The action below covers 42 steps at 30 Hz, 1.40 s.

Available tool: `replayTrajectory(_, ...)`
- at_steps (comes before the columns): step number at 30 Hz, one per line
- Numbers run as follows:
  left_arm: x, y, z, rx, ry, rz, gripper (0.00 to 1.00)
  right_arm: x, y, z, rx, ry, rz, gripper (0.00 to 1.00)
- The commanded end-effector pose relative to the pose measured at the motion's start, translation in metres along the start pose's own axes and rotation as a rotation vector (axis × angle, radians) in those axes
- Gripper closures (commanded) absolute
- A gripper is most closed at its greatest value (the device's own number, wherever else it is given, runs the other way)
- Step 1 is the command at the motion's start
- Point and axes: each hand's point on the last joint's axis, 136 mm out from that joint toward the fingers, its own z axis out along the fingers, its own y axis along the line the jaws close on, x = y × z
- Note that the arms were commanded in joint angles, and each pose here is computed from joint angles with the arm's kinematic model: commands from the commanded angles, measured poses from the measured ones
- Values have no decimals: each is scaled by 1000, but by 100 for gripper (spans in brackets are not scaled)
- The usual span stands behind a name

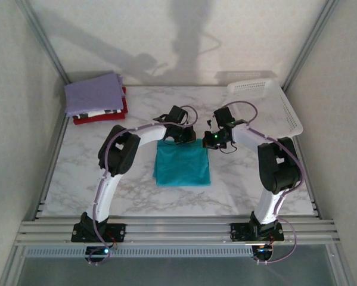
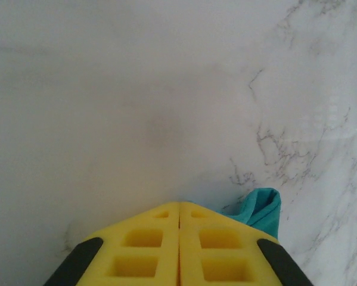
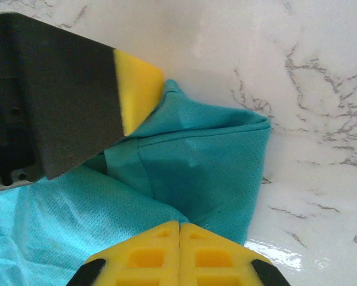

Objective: Fold and stack the t-shirts

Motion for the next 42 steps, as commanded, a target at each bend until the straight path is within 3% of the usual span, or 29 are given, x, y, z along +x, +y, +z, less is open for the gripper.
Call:
replayTrajectory(1, 10, -10, -1, 5, 31, 43, 96, -4, 5, -10, -21, -28, 6, 100)
replayTrajectory(10, 38, 23, 11, -51, 98, 24, 99, -27, 8, -39, 29, -160, -8, 100)
replayTrajectory(25, 60, 27, 16, -18, 143, 19, 100, -61, 5, -17, -4, -313, -17, 100)
replayTrajectory(35, 64, 28, 17, -2, 148, 15, 100, -71, 0, 10, -55, -306, 23, 100)
replayTrajectory(42, 66, 29, 14, -4, 142, 16, 100, -59, -35, 42, 39, -239, 117, 100)
